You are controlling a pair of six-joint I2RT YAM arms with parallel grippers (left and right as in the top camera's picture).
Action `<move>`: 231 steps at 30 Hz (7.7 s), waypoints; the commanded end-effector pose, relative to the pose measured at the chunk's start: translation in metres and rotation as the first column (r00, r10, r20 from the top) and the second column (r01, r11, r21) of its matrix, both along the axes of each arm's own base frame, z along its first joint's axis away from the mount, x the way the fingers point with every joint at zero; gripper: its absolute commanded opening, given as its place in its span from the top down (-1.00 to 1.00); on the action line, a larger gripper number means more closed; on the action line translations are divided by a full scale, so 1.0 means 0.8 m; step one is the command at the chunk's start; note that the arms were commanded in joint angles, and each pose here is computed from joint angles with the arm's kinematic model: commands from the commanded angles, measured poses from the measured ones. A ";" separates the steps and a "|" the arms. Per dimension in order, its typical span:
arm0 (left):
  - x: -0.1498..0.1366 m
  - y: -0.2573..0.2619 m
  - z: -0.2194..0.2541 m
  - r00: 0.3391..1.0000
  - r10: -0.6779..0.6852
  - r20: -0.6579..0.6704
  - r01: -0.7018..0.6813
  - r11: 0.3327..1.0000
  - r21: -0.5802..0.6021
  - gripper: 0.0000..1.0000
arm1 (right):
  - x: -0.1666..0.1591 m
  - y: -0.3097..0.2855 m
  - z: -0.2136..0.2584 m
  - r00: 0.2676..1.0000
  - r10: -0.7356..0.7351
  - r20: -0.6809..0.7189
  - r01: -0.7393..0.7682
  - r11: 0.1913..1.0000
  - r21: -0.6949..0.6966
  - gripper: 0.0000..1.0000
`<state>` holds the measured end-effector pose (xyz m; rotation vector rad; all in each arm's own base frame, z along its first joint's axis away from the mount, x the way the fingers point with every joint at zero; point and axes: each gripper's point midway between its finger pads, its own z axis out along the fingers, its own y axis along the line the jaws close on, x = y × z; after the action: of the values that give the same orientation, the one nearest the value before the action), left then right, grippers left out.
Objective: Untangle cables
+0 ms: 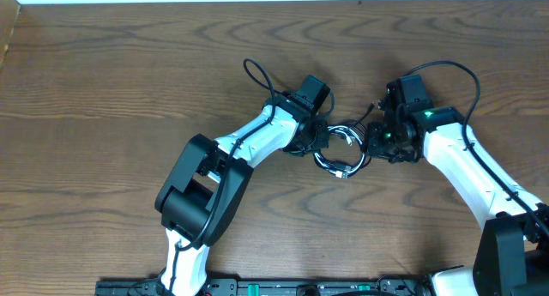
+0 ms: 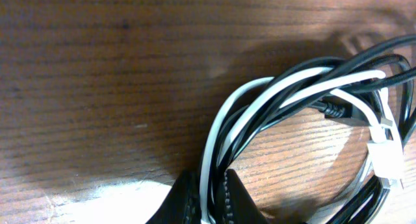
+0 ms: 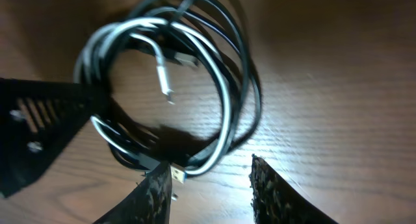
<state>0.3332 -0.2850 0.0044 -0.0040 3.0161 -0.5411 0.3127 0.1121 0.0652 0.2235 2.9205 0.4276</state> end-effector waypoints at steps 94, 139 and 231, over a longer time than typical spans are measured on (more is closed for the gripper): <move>-0.011 -0.009 0.236 0.900 -0.255 0.353 0.400 0.804 -0.440 0.85 | 0.032 0.113 0.068 0.960 0.207 0.186 -0.278 0.730 0.624 0.38; -0.006 0.014 0.030 0.986 -0.161 0.045 0.162 0.987 -0.020 0.66 | 0.026 0.045 0.060 0.984 0.111 0.136 -0.160 0.888 0.431 0.16; -0.037 0.014 0.179 0.936 0.025 0.351 0.068 0.966 -0.250 0.85 | 0.027 0.123 0.092 0.980 0.121 0.159 -0.190 0.808 0.558 0.01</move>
<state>0.3023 -0.2747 0.1521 0.0794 2.5763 -0.8562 0.3330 0.2043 0.1275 0.0288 2.6460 1.2540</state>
